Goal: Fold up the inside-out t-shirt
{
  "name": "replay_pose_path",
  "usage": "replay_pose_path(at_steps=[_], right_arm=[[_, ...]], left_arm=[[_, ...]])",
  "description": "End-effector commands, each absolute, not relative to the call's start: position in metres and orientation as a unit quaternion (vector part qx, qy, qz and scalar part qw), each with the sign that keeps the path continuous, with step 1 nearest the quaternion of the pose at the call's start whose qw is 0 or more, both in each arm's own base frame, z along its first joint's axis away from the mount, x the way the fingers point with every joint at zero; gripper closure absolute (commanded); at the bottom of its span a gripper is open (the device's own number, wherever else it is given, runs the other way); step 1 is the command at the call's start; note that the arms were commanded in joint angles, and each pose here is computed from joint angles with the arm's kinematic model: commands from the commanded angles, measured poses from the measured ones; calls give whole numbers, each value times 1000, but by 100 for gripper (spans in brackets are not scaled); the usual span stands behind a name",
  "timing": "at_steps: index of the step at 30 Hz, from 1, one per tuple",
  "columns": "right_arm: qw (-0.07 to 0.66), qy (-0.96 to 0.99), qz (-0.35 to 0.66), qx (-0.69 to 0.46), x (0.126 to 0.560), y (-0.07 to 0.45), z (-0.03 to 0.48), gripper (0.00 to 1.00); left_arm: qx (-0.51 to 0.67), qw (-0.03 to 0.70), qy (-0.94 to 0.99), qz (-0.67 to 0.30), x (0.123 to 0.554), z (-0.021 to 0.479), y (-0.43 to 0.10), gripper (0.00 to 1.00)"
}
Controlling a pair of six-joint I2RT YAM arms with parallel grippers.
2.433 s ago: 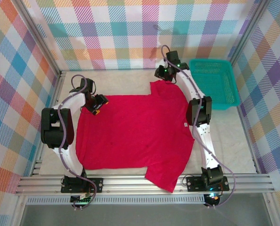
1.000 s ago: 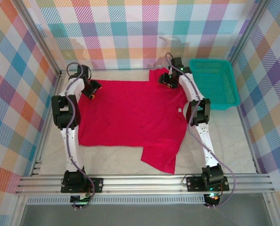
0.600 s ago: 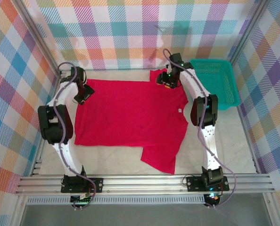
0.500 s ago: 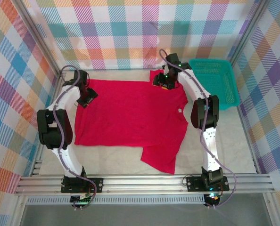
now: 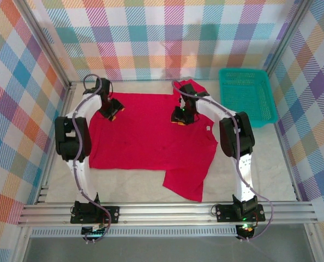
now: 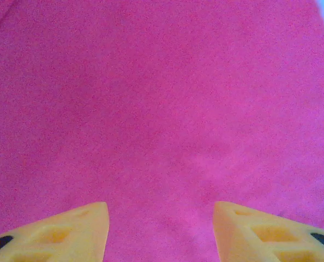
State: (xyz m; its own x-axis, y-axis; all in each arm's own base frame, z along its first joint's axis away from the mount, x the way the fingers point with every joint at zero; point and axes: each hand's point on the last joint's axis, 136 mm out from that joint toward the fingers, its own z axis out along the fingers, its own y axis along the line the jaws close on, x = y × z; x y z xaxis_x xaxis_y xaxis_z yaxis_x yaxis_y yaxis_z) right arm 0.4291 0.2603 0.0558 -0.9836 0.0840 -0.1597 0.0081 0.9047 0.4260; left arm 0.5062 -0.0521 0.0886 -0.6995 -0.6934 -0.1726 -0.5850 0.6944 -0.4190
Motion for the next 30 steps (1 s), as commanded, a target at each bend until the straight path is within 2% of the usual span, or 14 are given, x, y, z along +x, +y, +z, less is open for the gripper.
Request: replay_pose_path(at_steps=[1,6,10,15,20,30], right_arm=[[139,957,253,41,436,271,79,65],[138,957,250,47,422,269,62,66],[138,964,225,42,423,262,48,65],[92,980,152,92,414,225,14,65],[67,983,112,132,398,194,-8,64],[42,985,68,156,385,173,-25,64]], left_arm=[[-370,190,891,-181,550,90,-53,48],[-388,224,878,-168,599,79,-43,49],[-392,229,879,-144,615,67,-31,49],[-410,211,877,-138,614,46,-7,49],[-418,198,879,-114,602,45,24,49],[-430,207,871,-115,599,61,59,49]])
